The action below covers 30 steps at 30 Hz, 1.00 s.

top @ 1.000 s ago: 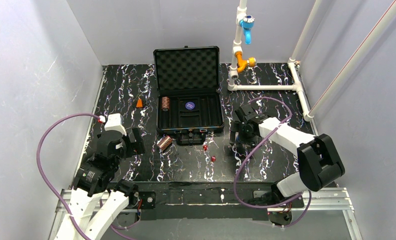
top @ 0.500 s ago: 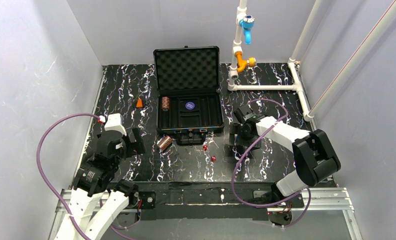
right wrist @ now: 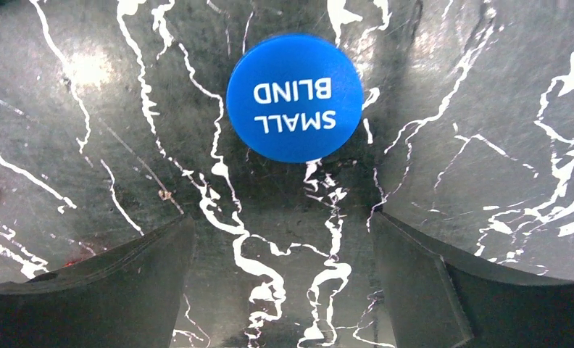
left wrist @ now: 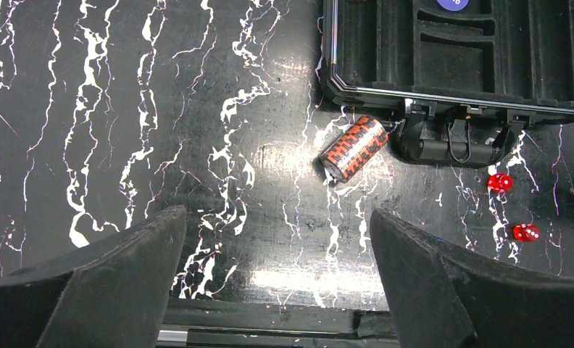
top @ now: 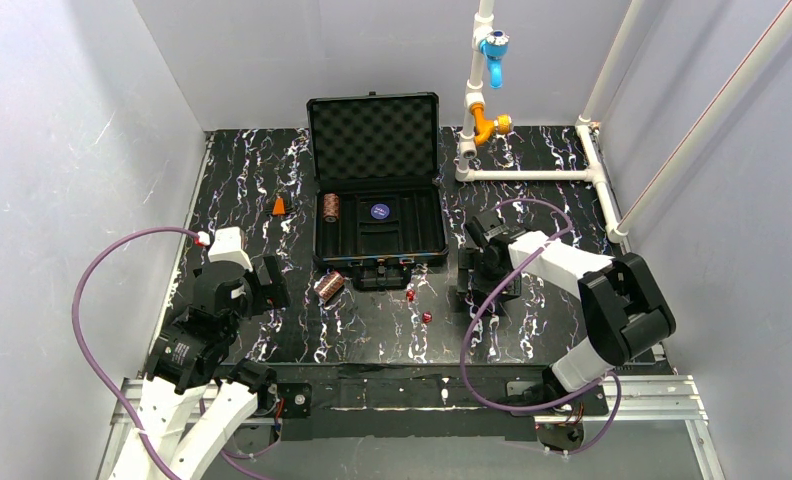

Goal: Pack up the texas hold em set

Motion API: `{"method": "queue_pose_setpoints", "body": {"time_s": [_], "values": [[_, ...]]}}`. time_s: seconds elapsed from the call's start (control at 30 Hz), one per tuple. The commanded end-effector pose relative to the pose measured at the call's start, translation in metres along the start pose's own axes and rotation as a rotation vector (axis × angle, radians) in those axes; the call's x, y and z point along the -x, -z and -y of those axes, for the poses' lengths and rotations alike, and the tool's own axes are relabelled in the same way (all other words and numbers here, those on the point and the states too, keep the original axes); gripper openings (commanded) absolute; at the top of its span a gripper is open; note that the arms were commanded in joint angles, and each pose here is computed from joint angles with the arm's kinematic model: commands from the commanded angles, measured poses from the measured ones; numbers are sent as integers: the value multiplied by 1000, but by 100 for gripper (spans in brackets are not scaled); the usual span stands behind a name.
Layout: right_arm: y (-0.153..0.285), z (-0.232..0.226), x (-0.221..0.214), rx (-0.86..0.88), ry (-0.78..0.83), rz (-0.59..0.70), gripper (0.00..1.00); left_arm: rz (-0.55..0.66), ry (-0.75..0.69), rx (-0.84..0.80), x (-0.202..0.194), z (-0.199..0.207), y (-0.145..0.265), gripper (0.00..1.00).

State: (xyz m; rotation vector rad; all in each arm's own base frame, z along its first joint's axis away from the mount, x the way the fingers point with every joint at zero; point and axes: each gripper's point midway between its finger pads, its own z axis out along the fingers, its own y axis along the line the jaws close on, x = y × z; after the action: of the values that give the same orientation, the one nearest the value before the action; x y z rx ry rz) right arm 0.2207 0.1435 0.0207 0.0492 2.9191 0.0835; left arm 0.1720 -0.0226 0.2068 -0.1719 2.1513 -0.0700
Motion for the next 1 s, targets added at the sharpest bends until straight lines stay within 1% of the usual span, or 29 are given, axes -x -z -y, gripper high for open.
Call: {"method": "queue_pose_setpoints", "body": {"time_s": [0.0,0.13,0.37,0.57,0.8,0.97], "values": [[-7,0,25,-40,9,67,96,9,-1,27,0,-6,-1,98],[-10,0,37,-73,11,79,89,8,0,28,-1,-6,-1,98],[-22,0,52,-107,32,84,81,10,0,35,0,-7,-1,98],[-26,7,52,-143,39,78,80,10,0,41,-1,-8,-1,98],[-28,14,55,-163,37,86,81,3,-2,38,-1,-7,-2,98],[-32,18,61,-165,45,85,78,5,-2,42,-1,-7,-2,98]]}}
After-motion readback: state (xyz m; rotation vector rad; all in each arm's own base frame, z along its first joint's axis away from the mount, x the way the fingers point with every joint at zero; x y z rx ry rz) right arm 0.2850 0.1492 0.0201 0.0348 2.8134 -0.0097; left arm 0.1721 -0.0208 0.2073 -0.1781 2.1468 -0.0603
